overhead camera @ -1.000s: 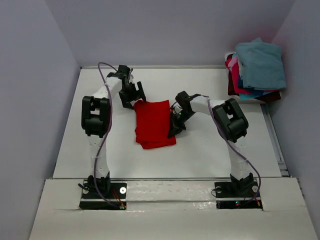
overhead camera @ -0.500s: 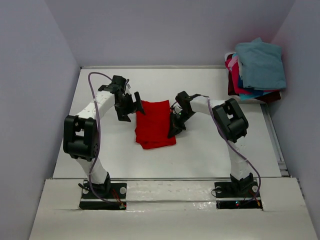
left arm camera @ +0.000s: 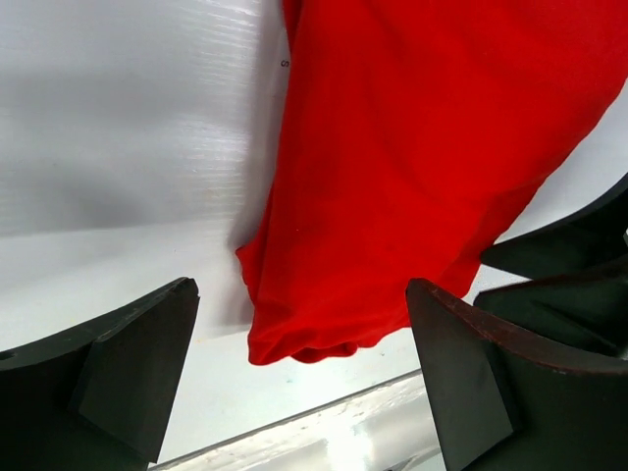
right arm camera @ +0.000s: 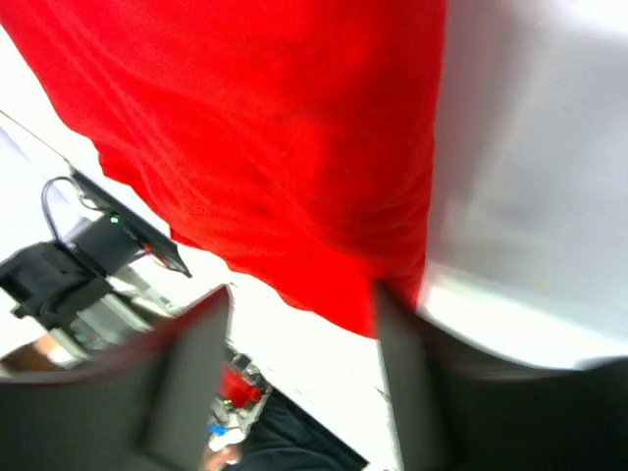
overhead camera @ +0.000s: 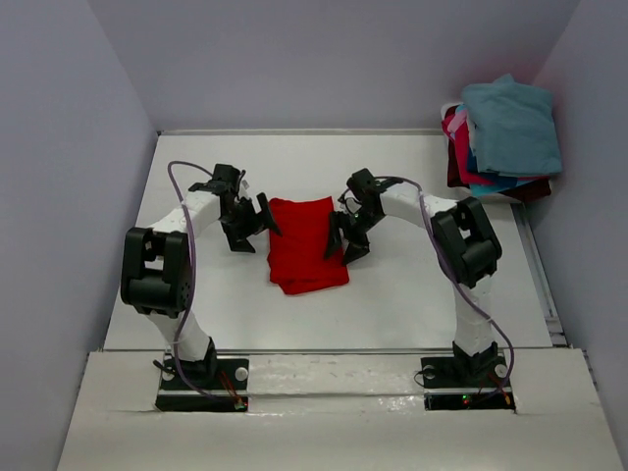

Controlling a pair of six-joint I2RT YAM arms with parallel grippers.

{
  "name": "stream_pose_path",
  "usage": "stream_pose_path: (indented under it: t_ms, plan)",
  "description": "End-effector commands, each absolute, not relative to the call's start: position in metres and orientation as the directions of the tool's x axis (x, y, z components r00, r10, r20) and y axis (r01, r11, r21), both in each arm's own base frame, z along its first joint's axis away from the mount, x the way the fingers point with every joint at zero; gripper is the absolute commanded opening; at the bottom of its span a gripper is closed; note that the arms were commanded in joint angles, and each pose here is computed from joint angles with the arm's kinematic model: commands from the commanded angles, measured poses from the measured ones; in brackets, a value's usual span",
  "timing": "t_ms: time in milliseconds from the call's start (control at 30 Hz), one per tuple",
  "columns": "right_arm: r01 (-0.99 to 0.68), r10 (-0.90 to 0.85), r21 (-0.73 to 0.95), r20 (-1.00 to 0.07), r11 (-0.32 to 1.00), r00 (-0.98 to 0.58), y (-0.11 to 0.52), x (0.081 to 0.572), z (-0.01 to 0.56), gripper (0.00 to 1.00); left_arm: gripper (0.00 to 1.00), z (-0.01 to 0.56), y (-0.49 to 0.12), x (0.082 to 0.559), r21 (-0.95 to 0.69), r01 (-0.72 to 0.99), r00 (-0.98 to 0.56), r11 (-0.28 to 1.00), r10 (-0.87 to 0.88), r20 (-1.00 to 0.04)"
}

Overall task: Fold and stack the t-shirts
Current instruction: Fold the tshirt

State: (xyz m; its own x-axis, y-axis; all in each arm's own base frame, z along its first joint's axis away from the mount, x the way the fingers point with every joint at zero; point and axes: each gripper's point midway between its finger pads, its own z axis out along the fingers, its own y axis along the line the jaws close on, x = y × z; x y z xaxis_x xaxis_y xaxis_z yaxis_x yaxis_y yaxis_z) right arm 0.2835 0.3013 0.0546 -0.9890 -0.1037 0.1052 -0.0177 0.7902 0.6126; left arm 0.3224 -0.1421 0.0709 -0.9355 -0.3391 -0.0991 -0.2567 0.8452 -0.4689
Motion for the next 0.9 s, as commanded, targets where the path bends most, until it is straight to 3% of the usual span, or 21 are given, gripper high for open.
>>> stream_pose_path:
  t_ms: [0,33,400,800,867]
  plan:
    - [-0.071,-0.082,0.599,-0.01,0.797,-0.997,0.299,0.297,0.082,0.86,0.99,0.087,-0.145,0.326,-0.536,-0.228,-0.926,0.813,-0.351,-0.138]
    - [-0.082,-0.064,0.565,-0.05,0.821,-0.997,0.294,0.303,0.082,1.0,0.99,0.086,-0.142,0.327,-0.537,-0.238,-0.922,0.809,-0.362,-0.137]
    - [-0.067,0.04,0.53,-0.187,0.845,-0.981,0.286,0.34,0.089,1.0,0.99,0.059,-0.145,0.317,-0.619,-0.275,-0.915,0.736,-0.398,-0.066]
    - [-0.012,0.088,0.561,-0.152,0.828,-0.984,0.287,0.353,0.078,1.0,0.99,0.042,-0.147,0.324,-0.671,-0.306,-0.901,0.676,-0.432,-0.024]
    - [-0.007,0.095,0.598,-0.139,0.801,-0.986,0.295,0.356,0.083,0.95,0.99,0.041,-0.147,0.325,-0.67,-0.309,-0.901,0.675,-0.433,-0.021]
